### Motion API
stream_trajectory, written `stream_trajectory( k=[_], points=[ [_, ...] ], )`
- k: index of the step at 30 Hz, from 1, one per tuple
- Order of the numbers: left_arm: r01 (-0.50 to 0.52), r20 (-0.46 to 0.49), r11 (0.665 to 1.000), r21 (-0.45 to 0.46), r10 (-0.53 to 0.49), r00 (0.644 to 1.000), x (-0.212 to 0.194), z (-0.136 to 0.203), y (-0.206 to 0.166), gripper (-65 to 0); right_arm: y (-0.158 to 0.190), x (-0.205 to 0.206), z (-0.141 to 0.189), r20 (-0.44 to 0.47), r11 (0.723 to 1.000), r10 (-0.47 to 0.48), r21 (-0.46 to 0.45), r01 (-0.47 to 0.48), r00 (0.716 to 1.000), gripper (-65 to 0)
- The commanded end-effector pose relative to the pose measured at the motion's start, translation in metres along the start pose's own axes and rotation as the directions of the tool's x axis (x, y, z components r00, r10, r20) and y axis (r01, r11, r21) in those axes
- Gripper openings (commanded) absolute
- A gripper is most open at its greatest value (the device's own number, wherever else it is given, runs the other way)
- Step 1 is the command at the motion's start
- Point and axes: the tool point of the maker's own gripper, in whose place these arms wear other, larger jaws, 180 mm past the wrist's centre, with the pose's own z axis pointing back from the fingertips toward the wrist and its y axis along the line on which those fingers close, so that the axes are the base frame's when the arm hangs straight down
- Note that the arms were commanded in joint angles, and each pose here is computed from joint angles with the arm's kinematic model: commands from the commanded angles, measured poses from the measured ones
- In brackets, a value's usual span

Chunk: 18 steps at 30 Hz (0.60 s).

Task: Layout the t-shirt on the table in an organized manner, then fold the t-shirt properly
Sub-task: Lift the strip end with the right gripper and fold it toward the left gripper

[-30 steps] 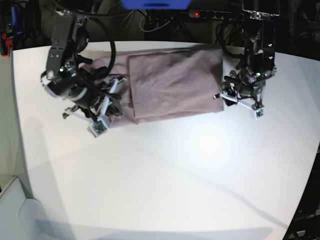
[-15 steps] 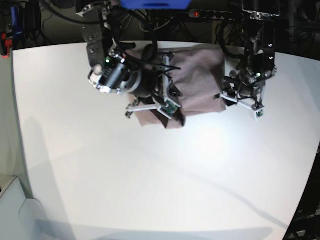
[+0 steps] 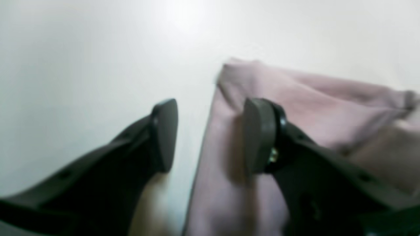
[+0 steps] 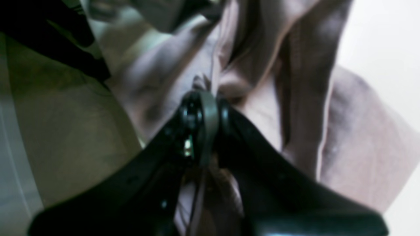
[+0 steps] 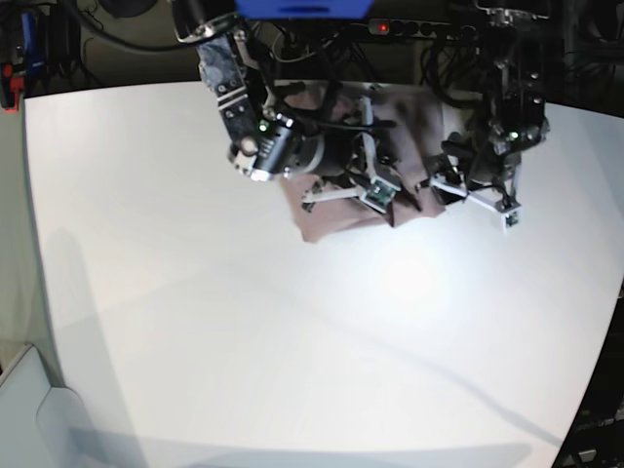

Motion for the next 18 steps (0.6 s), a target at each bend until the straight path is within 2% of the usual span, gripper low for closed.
stream_trajectory(
  k=[1,3,9,12,18],
  points=[
    [-0.008,0.033,1.000,0.014,0.007,0.999,0.011,0.008,0.006,-33.5,0.000,0.019,0.003,0.067,1.000,0.004,0.003,-0.004,0.998,-65.0],
    [-0.023,0.027,0.999,0.025,0.023,0.999,0.013,0.015,0.012,-33.5,-0.001,0.019,0.003,0.067,1.000,0.005,0.001,-0.005,0.998,-65.0],
    [-0.056,-0.082,0.991,0.118,0.066,0.994,-0.026,0.013,0.052,-33.5,-0.004,0.023,0.004,0.073,1.000,0.013,-0.007,-0.013,0.997,-65.0],
    [-0.047,-0.102,0.991,0.122,0.060,0.993,-0.036,0.005,0.052,-33.5,-0.003,0.026,0.005,0.077,1.000,0.022,-0.007,-0.022,0.997,-65.0],
    [-0.008,-0.143,0.997,0.074,0.018,0.990,-0.048,-0.004,0.029,-33.5,-0.006,0.032,0.007,0.091,0.999,0.036,-0.014,-0.035,0.995,-65.0]
  ],
)
